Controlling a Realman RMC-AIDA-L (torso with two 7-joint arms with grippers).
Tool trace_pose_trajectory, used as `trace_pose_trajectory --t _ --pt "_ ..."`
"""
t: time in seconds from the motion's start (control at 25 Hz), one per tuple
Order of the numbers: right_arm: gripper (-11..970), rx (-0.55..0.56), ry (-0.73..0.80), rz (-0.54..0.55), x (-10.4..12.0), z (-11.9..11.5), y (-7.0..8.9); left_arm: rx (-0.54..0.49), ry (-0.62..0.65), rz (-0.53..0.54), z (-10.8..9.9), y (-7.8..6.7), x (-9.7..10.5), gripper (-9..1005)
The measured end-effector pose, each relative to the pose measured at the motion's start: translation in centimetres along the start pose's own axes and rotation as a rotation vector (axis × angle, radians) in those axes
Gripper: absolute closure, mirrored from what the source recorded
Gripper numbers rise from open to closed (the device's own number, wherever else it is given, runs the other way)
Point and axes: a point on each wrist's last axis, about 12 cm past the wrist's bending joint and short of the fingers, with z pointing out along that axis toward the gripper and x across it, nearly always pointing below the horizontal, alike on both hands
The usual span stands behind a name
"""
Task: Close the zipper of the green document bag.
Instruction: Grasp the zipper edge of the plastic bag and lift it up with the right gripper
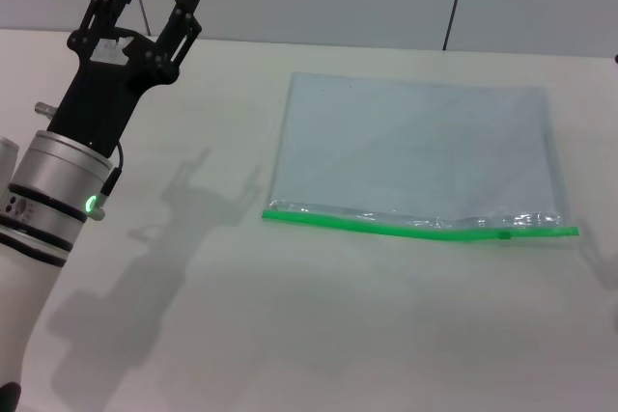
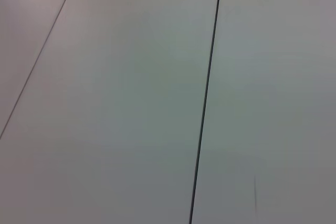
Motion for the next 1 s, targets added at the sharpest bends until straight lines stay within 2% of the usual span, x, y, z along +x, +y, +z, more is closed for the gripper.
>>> trace_pose_trajectory --t 0.44,0.6,0.84,0.96,1.0 --pt "107 -0.004 0.015 -0.005 0.2 0.1 0.0 -0.001 0.003 0.001 0.0 0.0 0.0 224" --pt "108 -0.026 0.063 -0.043 0.8 0.2 0.0 -0.001 0.004 0.002 0.0 0.1 0.0 223" --pt "107 -0.052 0.098 -0.191 1.2 -0.3 0.1 0.0 0.003 0.006 0.0 0.1 0.0 223" --pt "108 -0.066 0.139 -0.307 1.6 -1.1 0.1 -0.001 0.004 0.013 0.0 0.1 0.0 223" --pt "108 -0.076 0.179 -0.4 2.0 -2.0 0.0 -0.001 0.003 0.014 0.0 0.1 0.0 223"
